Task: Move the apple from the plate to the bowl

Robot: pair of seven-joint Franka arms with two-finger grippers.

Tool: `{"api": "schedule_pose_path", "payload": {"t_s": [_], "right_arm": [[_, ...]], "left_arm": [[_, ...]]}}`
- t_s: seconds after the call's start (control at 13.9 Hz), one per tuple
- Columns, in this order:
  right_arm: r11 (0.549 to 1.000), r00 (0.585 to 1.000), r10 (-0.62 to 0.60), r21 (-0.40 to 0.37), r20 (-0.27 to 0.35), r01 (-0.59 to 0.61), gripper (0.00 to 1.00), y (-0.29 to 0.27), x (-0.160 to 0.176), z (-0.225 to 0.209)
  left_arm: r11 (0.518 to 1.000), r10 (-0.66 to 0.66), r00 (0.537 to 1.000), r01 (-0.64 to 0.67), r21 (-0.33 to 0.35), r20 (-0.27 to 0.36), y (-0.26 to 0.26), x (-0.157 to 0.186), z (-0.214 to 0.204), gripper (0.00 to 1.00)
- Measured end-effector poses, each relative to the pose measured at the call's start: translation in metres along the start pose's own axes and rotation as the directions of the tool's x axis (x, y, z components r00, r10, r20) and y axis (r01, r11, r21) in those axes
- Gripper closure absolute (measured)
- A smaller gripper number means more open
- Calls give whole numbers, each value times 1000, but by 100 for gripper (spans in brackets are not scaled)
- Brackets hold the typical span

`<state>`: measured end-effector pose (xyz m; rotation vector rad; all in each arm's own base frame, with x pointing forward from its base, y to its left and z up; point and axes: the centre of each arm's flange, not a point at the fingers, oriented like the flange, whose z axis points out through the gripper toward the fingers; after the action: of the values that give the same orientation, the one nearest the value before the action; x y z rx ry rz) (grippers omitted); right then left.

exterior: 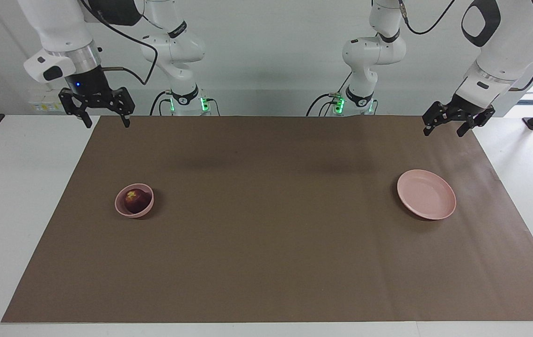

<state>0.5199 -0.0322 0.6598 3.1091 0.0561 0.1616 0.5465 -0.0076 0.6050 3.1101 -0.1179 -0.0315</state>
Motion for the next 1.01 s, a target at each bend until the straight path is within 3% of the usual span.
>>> {"api": "schedule_pose_path", "payload": {"t_s": [0.29,0.58,0.79,1.01], "right_arm": [[1000,1000,0,4,30,0,0,-1,-11,-12],[1000,999,-7,6,45,7,0,-5,-10,-8],[1000,993,-10,22,121,7,0,-7,-19,-6],[998,990,-56,28,126,52,0,-9,-21,-13]], "left_arm": [[1000,1,1000,-1,2,-24,2,-7,-20,0],[1000,2,1000,-2,1,2,3,-20,-41,0],[1000,0,1000,0,1,5,2,-21,-41,0],[1000,-7,1000,7,0,6,-2,-21,-41,0]]}}
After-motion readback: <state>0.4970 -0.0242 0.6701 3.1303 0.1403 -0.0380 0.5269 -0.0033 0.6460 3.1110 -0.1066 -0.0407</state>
